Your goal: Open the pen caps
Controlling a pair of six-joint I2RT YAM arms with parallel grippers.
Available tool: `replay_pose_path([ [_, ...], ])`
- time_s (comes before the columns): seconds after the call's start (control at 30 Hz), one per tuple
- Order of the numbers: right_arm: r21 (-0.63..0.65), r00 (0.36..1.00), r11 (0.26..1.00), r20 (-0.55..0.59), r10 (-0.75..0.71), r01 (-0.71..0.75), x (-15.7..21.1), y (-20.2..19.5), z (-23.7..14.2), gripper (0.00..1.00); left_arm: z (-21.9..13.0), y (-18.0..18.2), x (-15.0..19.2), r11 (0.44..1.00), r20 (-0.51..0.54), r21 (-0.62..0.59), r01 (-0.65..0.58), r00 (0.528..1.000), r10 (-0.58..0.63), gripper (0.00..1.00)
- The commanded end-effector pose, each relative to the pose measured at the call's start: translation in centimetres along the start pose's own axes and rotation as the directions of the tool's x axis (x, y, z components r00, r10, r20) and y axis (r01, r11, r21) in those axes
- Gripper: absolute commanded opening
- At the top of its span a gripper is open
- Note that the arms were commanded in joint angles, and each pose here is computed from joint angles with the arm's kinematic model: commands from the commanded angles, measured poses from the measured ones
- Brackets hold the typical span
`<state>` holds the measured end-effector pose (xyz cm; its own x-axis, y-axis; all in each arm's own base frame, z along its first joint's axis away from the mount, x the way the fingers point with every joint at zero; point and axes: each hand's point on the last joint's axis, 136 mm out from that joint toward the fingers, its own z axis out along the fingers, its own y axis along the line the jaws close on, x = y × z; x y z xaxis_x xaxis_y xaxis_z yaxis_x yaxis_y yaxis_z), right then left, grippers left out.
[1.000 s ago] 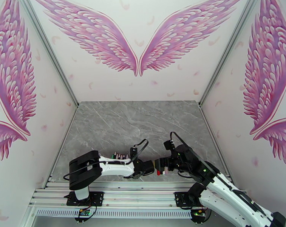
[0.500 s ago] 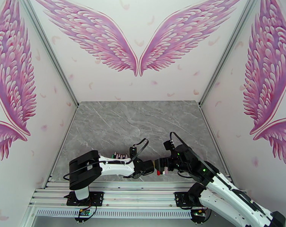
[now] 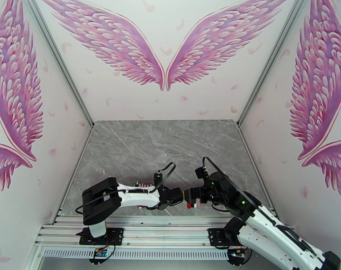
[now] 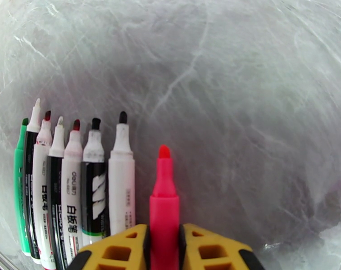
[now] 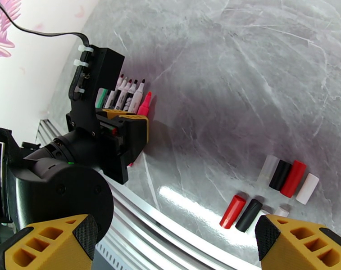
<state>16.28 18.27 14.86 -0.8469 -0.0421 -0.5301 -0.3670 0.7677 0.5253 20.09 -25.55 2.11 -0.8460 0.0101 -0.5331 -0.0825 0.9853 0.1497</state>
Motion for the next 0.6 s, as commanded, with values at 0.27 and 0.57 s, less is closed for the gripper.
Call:
replay_pose_path([
  [0.27, 0.023, 1.000, 1.000, -0.018, -0.006, 0.006, 0.6, -0.6, 0.4, 0.99, 0.0, -0.6, -0.4, 1.000, -0.007, 0.007, -0.005, 1.000, 0.005, 0.25],
  [0.57, 0.030, 1.000, 1.000, -0.030, -0.004, 0.005, 0.7, -0.7, 0.7, 0.99, -1.3, -0.4, -1.6, 1.000, 0.035, 0.014, -0.015, 0.999, 0.015, 0.30],
])
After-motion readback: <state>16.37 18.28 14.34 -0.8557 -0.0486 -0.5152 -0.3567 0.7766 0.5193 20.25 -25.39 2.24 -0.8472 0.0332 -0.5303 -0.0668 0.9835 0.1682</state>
